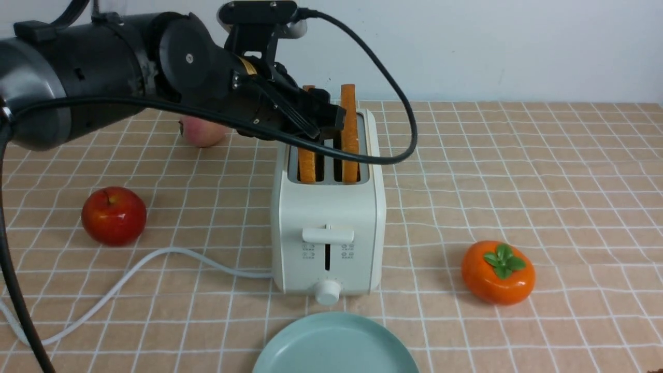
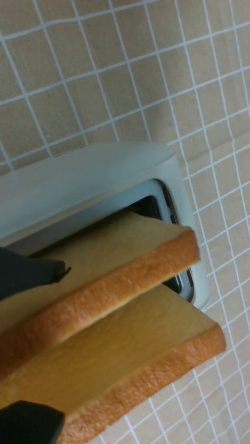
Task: Take toasted bread from bread machine on light coffee tablecloth place on plate.
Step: 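Reach for a toast slice standing in the toaster with the left gripper, then place the slice of bread on the plate with the left gripper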
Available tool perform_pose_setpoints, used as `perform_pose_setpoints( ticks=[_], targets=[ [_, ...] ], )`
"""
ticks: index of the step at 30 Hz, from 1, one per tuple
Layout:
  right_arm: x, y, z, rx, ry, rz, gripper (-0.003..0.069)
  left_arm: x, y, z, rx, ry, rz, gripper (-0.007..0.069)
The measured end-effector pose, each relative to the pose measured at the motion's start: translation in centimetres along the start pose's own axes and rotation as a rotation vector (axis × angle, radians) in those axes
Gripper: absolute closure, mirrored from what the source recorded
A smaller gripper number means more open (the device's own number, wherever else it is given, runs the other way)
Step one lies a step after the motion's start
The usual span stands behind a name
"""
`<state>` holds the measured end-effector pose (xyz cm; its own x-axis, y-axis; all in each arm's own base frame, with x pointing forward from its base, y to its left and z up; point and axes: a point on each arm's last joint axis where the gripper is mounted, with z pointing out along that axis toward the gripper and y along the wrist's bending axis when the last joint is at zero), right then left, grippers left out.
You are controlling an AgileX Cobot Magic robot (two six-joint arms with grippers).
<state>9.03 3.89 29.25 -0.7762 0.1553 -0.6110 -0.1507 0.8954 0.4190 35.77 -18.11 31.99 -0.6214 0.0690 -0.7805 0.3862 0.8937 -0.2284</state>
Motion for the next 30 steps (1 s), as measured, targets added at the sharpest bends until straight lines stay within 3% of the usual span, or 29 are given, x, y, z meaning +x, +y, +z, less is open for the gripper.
perform_pose_setpoints(
  ticks=[4,6,8,10,16,22,26,30],
  targets=[
    [0.0,0.0,0.0,0.000,0.000,0.000,0.0575,0.3,0.1,0.4,-0.003,0.026,0.001,0.0237],
    [0.0,0.0,0.0,0.000,-0.001,0.000,0.0573,0.5,0.1,0.5,-0.006,0.046,0.007,0.0307],
    [0.0,0.0,0.0,0.000,-0.001,0.000,0.0573,0.8,0.2,0.4,-0.016,0.069,0.027,0.0473],
    [0.0,0.0,0.0,0.000,-0.003,0.000,0.0572,0.6,0.2,-0.1,-0.025,0.073,0.048,0.0564],
    [-0.1,0.0,0.0,0.001,-0.009,0.000,0.0572,-0.8,-0.7,-5.3,-0.016,0.035,0.045,0.0550],
    [-0.3,0.0,0.0,0.003,-0.029,0.000,0.0570,-1.4,-2.3,-15.4,0.039,-0.007,0.032,0.0550],
    [-0.3,0.0,0.0,-0.002,-0.037,0.004,0.0568,-0.5,-2.8,-17.9,0.075,0.054,0.019,0.0550],
    [-0.4,0.1,0.0,-0.006,-0.040,0.007,0.0565,1.9,-3.3,-17.8,0.147,0.243,-0.026,0.0550]
  ],
)
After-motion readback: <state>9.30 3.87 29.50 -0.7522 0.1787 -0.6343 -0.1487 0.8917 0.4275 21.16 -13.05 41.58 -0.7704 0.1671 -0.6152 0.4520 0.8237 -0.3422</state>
